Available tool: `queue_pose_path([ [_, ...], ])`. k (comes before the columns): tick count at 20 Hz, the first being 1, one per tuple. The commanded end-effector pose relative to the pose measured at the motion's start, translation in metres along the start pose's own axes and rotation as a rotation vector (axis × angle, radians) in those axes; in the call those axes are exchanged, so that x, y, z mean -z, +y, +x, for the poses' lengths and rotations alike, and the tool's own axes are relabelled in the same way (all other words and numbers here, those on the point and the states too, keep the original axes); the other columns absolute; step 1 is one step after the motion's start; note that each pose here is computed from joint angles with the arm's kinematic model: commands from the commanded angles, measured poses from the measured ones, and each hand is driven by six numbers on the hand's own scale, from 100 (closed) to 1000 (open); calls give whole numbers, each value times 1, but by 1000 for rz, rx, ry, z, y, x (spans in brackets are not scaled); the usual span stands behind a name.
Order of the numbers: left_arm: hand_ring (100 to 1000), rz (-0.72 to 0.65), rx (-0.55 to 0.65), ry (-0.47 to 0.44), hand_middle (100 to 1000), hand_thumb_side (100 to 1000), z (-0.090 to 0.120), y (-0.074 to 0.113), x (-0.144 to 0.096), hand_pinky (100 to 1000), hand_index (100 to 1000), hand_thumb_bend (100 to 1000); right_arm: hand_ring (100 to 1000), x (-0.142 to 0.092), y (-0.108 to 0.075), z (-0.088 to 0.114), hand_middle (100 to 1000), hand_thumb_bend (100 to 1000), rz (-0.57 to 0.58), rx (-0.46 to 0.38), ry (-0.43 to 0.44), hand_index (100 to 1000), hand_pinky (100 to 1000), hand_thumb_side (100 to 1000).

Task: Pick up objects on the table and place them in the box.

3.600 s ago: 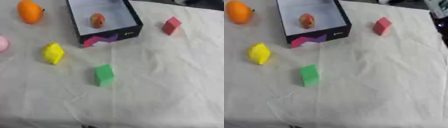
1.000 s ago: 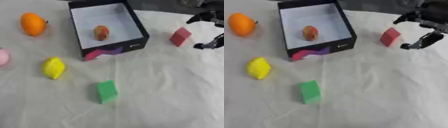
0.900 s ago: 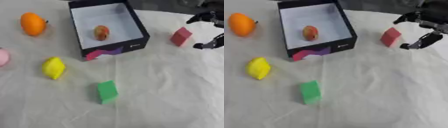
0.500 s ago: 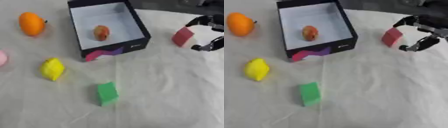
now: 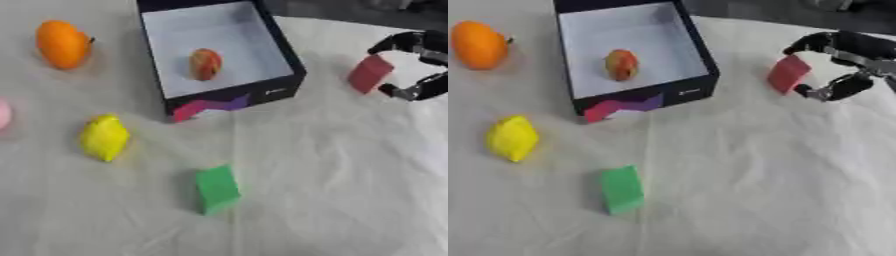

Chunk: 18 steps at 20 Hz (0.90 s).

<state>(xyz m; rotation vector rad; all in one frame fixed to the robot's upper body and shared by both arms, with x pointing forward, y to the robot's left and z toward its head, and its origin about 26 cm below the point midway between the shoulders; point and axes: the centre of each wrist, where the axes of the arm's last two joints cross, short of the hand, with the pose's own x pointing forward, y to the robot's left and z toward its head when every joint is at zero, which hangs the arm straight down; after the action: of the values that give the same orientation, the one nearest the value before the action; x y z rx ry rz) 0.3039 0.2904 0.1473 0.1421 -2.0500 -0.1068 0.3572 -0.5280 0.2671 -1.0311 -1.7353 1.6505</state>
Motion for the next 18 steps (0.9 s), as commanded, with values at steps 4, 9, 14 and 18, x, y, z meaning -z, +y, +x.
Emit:
queue_pose_path([
  [4, 745, -10, 13, -31, 595, 859, 8, 1, 3, 865, 716, 100, 862, -10, -22, -6, 810, 306, -18, -37, 42, 907, 851, 395],
  [9, 745, -9, 13, -34, 594, 861, 9, 1, 4, 866, 716, 100, 861, -12, -19, -7, 810, 320, 8, -47, 50, 906, 850, 413],
  [14, 746, -7, 11, -38, 593, 863, 10, 1, 4, 867, 716, 100, 861, -13, -16, -8, 808, 318, 22, -52, 52, 905, 849, 417],
  [18, 746, -7, 11, -39, 592, 866, 10, 0, 4, 868, 716, 100, 860, -14, -14, -9, 806, 313, 18, -50, 65, 903, 849, 424],
])
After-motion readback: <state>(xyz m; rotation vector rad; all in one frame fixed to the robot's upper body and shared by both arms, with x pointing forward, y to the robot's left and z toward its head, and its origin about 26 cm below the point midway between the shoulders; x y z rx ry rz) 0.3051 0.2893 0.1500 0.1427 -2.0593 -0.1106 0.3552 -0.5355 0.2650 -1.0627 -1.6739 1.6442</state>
